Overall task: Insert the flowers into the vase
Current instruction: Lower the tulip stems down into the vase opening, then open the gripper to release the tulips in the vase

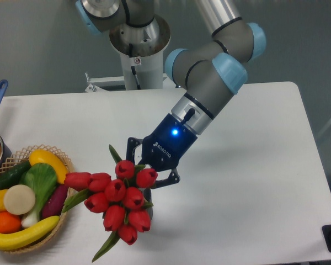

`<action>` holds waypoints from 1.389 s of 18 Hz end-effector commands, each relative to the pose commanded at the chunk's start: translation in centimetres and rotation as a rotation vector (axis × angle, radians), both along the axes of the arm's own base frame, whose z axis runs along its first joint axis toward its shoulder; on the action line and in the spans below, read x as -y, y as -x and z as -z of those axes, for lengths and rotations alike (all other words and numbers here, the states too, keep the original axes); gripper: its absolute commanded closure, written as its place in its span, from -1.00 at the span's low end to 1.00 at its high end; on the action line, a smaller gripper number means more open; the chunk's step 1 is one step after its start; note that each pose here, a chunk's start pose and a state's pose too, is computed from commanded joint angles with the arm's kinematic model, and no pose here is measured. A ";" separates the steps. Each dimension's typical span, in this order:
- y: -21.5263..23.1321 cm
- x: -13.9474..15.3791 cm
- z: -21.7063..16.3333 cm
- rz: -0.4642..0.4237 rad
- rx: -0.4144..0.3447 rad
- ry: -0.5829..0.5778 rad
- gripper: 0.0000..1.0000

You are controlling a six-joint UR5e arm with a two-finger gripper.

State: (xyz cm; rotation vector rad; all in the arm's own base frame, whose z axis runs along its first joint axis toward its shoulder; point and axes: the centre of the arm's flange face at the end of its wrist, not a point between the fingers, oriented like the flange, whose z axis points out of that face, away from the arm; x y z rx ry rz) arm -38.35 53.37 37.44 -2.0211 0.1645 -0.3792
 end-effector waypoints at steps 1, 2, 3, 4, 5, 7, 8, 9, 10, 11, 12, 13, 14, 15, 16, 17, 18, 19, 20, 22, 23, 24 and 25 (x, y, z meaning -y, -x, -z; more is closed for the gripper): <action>0.0 0.0 0.3 0.001 -0.003 0.003 0.98; 0.3 -0.1 0.8 0.006 -0.009 0.002 0.97; 0.3 -0.2 1.4 0.011 -0.014 0.005 0.92; 0.4 -0.2 1.7 0.012 -0.013 0.008 0.92; 0.5 -0.3 1.9 0.012 -0.011 0.010 0.90; 0.4 -0.1 3.0 0.013 0.000 0.020 0.85; 0.2 0.1 3.6 0.021 -0.009 0.021 0.83; 0.1 0.4 4.1 0.033 -0.025 0.017 0.81; -0.2 0.6 4.8 0.044 -0.035 0.016 0.76; -0.4 0.9 5.4 0.053 -0.043 0.015 0.71; -0.4 1.2 5.7 0.055 -0.049 0.014 0.69; -0.2 1.5 6.0 0.053 -0.048 0.016 0.62; -0.1 1.7 6.0 0.049 -0.046 0.016 0.48; 0.0 1.7 6.0 0.047 -0.044 0.016 0.36; 0.0 1.7 5.9 0.047 -0.046 0.015 0.19; 0.1 1.8 5.9 0.045 -0.043 0.017 -0.08; 0.1 2.0 6.1 0.041 -0.040 0.021 -0.27; 0.1 2.2 6.3 0.039 -0.035 0.022 -0.53; 0.0 2.4 6.5 0.037 -0.032 0.025 -0.60; 0.0 2.7 6.7 0.034 -0.027 0.029 -0.87; -0.1 2.8 6.7 0.032 -0.025 0.030 -0.94; -0.2 3.0 6.4 0.031 -0.028 0.028 -0.98; 0.0 3.3 6.6 0.025 -0.024 0.030 -0.98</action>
